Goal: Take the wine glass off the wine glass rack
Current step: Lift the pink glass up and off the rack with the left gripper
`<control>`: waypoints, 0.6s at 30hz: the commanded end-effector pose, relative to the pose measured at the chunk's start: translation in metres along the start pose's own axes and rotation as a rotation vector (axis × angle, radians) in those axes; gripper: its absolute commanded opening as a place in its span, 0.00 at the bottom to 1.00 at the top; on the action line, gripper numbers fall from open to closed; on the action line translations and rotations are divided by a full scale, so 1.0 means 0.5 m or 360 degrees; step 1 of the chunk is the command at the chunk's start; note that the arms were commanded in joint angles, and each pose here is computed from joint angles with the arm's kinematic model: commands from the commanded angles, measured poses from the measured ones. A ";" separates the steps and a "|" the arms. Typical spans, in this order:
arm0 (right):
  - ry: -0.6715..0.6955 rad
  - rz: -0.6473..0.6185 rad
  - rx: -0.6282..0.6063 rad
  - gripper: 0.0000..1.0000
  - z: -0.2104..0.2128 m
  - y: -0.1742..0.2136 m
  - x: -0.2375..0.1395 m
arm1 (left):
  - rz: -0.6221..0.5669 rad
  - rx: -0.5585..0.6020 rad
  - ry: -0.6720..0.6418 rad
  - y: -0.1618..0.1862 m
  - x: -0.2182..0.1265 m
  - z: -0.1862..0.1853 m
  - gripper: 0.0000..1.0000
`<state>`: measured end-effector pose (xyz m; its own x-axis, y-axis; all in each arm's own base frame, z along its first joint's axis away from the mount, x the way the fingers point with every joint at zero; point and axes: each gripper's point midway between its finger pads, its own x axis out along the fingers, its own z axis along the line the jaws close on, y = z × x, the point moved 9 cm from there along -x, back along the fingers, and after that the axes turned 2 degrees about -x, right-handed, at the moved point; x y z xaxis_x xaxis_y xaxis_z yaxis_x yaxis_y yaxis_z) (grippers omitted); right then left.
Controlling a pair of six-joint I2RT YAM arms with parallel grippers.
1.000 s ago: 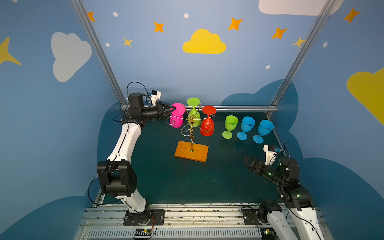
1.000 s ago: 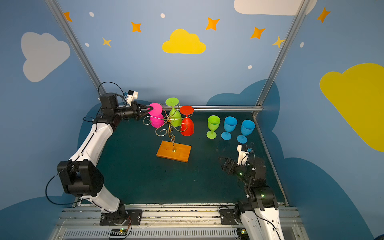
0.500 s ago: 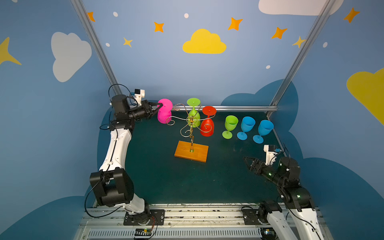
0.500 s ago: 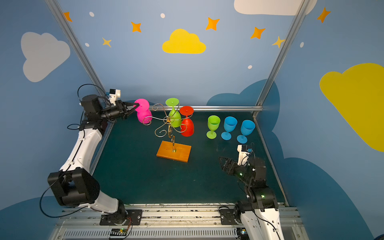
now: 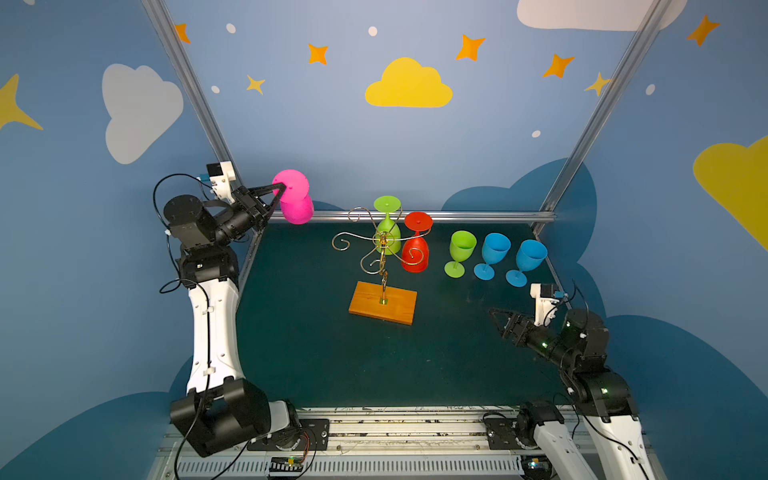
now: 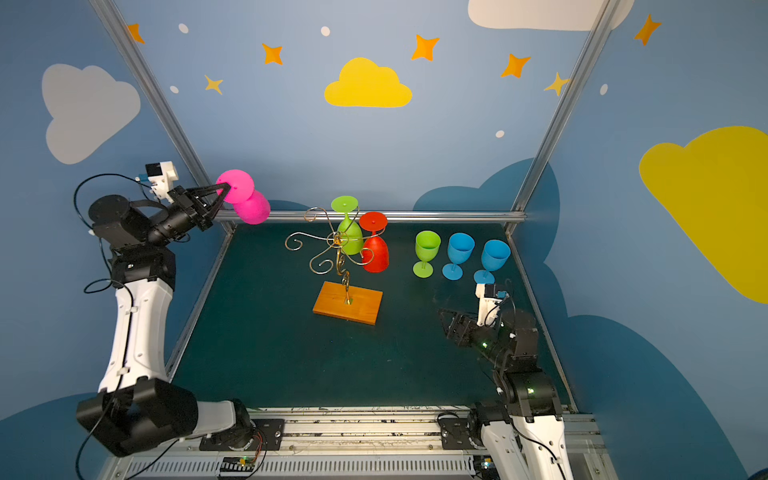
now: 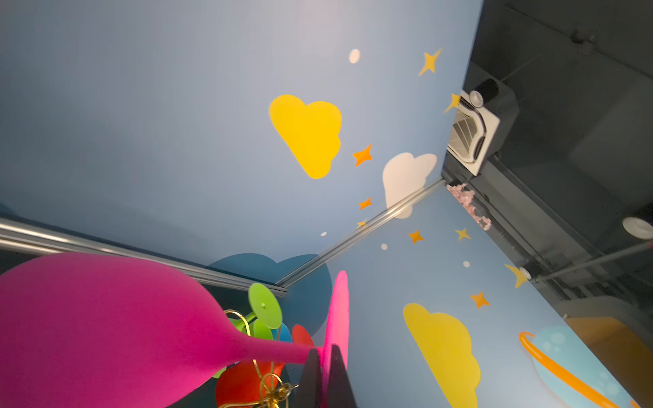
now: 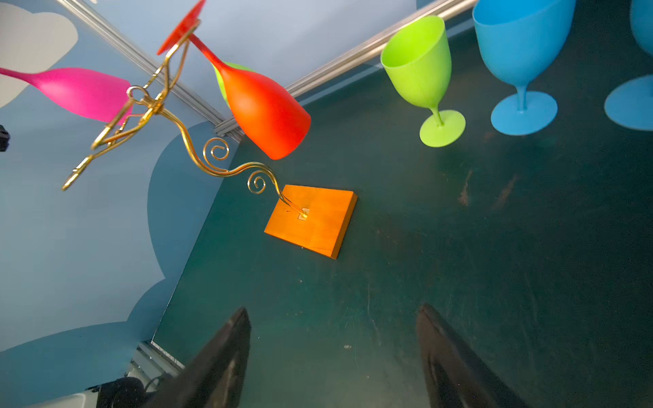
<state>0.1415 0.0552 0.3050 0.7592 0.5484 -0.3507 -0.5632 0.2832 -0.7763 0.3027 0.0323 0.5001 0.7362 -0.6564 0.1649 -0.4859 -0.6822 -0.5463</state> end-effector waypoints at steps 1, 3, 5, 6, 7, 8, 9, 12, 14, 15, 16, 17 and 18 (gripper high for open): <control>-0.0147 -0.0135 -0.0187 0.73 0.045 -0.051 -0.020 | 0.0077 0.0169 0.0195 0.025 -0.001 -0.121 0.03; -0.0215 -0.0185 -0.0258 0.74 0.063 -0.069 -0.028 | 0.0181 0.0204 0.0285 0.044 0.008 -0.166 0.03; -0.0273 -0.0248 -0.0334 0.74 0.082 -0.087 -0.037 | 0.0283 0.0206 0.0373 0.063 0.020 -0.201 0.03; -0.0297 -0.0277 -0.0366 0.74 0.090 -0.095 -0.041 | 0.0313 0.0204 0.0407 0.068 0.023 -0.213 0.03; -0.0330 -0.0309 -0.0397 0.74 0.100 -0.105 -0.046 | 0.0334 0.0201 0.0440 0.073 0.026 -0.224 0.03; -0.0367 -0.0342 -0.0430 0.74 0.111 -0.116 -0.050 | 0.0358 0.0199 0.0471 0.078 0.029 -0.235 0.03; -0.0401 -0.0368 -0.0457 0.74 0.121 -0.126 -0.054 | 0.0376 0.0194 0.0495 0.082 0.033 -0.243 0.03; -0.0487 -0.0456 -0.0545 0.74 0.150 -0.157 -0.060 | 0.0471 0.0155 0.0571 0.106 0.061 -0.253 0.03; -0.0531 -0.0513 -0.0618 0.74 0.172 -0.180 -0.064 | 0.0561 0.0104 0.0616 0.126 0.086 -0.250 0.03; -0.0554 -0.0532 -0.0655 0.74 0.183 -0.190 -0.065 | 0.0596 0.0080 0.0633 0.135 0.097 -0.247 0.03; -0.0579 -0.0548 -0.0696 0.74 0.194 -0.199 -0.064 | 0.0637 0.0051 0.0648 0.145 0.110 -0.242 0.03; -0.0600 -0.0562 -0.0736 0.74 0.205 -0.207 -0.061 | 0.0673 0.0026 0.0669 0.154 0.121 -0.240 0.03; -0.0621 -0.0569 -0.0774 0.74 0.215 -0.214 -0.057 | 0.0701 -0.0001 0.0681 0.161 0.131 -0.236 0.03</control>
<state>0.1450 0.0878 0.4296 0.6729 0.7393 0.0238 -0.1659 0.1822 -0.9692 0.2545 -0.0927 0.5657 0.2700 -0.9338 0.2349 -0.6846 -0.3578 -0.6351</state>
